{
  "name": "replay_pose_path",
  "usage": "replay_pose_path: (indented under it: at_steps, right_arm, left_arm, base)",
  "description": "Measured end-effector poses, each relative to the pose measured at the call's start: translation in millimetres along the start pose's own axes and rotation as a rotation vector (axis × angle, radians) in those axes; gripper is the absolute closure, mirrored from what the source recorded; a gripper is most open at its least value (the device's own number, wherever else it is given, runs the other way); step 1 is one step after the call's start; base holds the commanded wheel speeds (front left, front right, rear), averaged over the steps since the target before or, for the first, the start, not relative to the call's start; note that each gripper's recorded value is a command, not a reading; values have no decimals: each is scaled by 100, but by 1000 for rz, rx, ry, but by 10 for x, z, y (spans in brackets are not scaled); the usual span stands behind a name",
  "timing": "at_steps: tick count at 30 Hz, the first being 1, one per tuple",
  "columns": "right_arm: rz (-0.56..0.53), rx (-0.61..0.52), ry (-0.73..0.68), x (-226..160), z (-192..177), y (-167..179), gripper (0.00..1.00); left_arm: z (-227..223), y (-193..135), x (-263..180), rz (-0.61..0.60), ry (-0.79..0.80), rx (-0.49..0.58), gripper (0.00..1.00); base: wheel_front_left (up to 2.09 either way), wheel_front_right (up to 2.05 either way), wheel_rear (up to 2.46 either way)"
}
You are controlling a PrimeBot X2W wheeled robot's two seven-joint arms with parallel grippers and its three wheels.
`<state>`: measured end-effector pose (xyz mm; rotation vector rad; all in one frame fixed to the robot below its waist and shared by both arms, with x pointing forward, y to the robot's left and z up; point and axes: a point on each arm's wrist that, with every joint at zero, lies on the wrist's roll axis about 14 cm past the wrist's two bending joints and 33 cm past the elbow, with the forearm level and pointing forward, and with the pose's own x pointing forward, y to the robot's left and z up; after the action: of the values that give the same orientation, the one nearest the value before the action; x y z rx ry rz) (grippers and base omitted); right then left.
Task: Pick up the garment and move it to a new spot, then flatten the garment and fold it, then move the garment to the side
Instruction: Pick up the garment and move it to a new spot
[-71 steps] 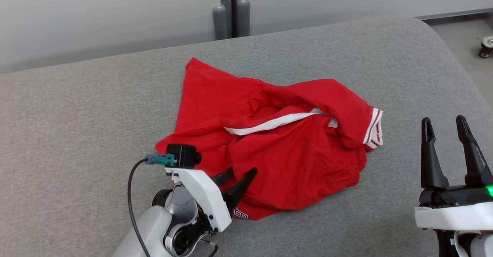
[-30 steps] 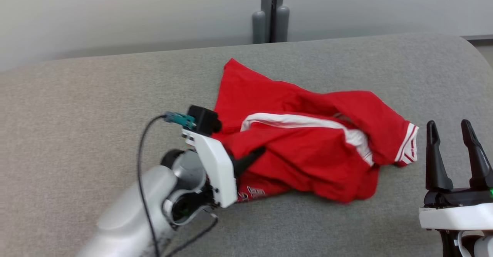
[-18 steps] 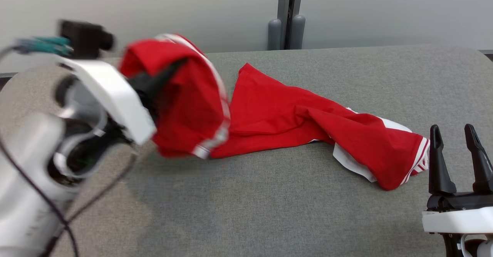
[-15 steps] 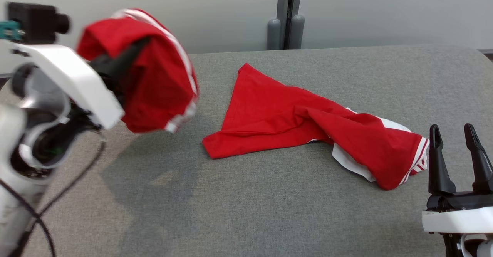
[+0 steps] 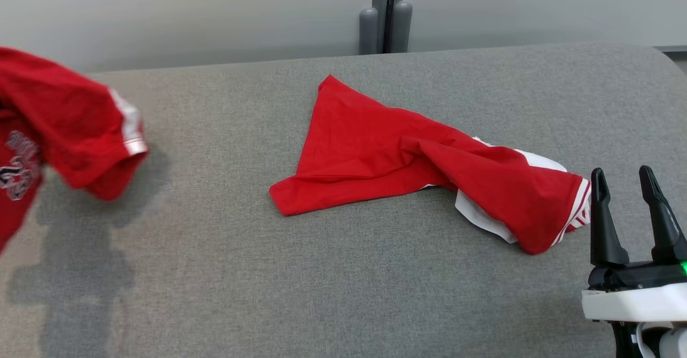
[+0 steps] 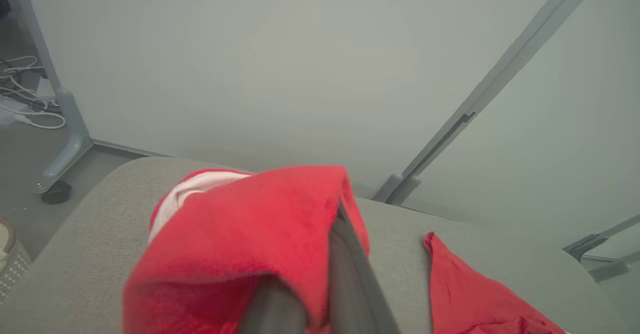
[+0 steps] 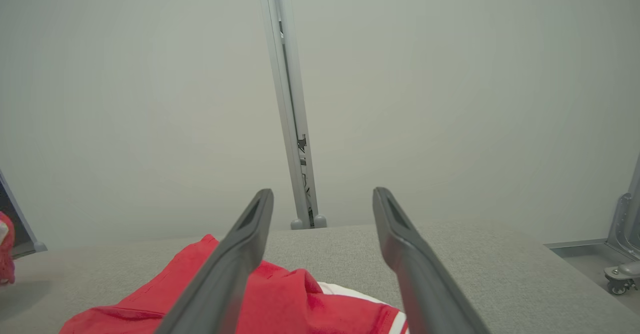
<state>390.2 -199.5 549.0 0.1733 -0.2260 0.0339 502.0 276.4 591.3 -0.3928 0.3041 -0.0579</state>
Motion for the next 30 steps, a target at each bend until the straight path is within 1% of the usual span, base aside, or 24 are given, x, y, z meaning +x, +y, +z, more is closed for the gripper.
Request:
replay_pose_path:
  at_steps: [2,8,13,17,20,25,27,30]
  right_arm:
    - [0,-1,1,33,-14,-3,0]
    - [24,12,23,90,-120,82,0]
    - [77,29,31,208,-192,255,0]
    - [124,39,37,313,-253,401,0]
    - [154,48,40,390,-296,500,0]
    - [202,62,59,469,-402,661,0]
    - [214,67,64,496,-437,702,0]
    - [223,71,71,535,-483,730,0]
  left_arm:
    - [-35,241,48,62,5,-23,100]
    - [-40,543,40,143,-6,-51,100]
    - [-110,735,10,199,-13,-84,100]
    - [-238,861,-5,238,7,-130,100]
    - [-257,912,-5,254,-3,-158,100]
    - [-219,1076,-45,304,-27,-152,100]
    - [-269,1154,-46,330,-19,-163,100]
    - [-416,1314,-66,391,9,-145,100]
  base:
    - [0,0,0]
    - [0,0,0]
    - [0,0,0]
    - [0,0,0]
    - [0,0,0]
    - [0,0,0]
    - [0,0,0]
    - [0,0,0]
